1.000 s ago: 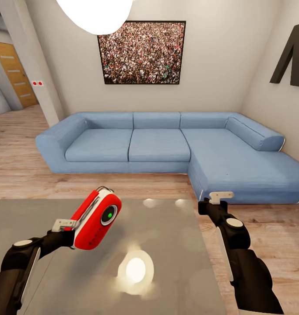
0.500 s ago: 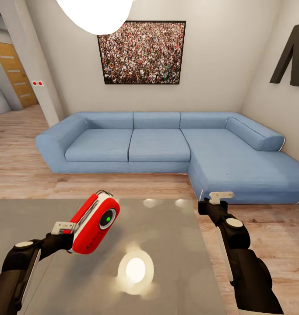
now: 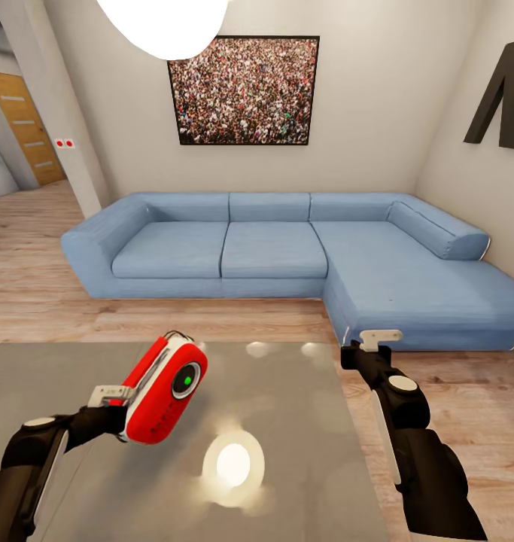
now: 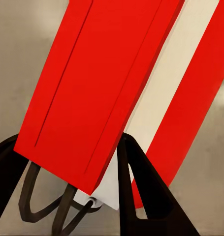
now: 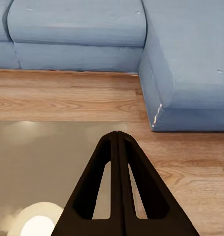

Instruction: Turn on the radio receiver that's on the table in the living room.

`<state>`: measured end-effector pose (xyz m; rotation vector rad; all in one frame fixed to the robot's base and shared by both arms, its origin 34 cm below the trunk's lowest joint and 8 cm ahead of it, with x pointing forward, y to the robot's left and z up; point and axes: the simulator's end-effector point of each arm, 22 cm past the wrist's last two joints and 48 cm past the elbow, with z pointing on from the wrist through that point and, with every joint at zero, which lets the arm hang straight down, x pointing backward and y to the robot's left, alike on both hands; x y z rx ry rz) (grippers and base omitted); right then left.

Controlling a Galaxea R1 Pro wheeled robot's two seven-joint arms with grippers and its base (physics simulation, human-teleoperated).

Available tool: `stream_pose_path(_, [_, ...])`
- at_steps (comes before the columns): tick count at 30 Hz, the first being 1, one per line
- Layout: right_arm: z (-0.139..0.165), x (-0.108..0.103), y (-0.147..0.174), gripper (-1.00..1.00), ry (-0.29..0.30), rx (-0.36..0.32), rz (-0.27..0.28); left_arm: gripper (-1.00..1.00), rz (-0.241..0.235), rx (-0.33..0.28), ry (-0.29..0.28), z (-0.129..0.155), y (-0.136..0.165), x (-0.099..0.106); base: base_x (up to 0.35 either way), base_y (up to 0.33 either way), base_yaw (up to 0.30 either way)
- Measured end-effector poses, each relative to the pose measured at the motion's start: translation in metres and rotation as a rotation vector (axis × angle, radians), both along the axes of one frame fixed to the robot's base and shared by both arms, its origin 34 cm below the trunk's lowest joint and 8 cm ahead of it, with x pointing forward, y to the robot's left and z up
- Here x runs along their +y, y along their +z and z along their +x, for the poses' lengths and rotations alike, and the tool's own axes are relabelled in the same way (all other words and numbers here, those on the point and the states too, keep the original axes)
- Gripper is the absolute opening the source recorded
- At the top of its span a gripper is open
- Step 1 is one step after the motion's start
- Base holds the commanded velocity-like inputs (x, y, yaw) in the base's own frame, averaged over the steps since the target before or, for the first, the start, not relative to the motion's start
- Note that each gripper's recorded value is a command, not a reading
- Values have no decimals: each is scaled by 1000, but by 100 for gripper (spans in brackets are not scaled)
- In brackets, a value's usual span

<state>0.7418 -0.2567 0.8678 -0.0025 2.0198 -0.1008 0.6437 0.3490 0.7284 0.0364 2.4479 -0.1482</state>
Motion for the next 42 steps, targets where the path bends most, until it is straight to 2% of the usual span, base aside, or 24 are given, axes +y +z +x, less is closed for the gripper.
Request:
stream_pose_path(1, [0,0,0,-100,0,0,0,-100,15,5,0,-1,-2,3,0,0,0])
stream_pose_path(3, [0,0,0,-100,0,1,0,-100,4,32,4,-6,-12,2,0,0,0])
stream_pose_path(10, [0,0,0,-100,-1,1,-1,-100,23,82,8,-16,-28,7,0,0,0])
stream_pose_path(12, [0,0,0,-100,-1,1,-1,-100,30,105,14,-20,-32,9,0,0,0])
stream_pose_path(15, [0,0,0,-100,-1,2,-2,-100,30,174,34,-33,-39,13,0,0,0])
stream_pose_path(18, [0,0,-1,-100,-1,2,-2,-100,39,201,43,-38,-42,17,0,0,0])
stream_pose_path(22, [0,0,-1,-100,-1,2,-2,-100,52,214,47,-40,-43,21,0,0,0])
stream_pose_path(38, [0,0,-1,-100,-1,2,-2,-100,58,222,51,-42,-44,24,0,0,0])
stream_pose_path(42, [0,0,0,-100,-1,2,-2,-100,64,241,59,-46,-45,29,0,0,0])
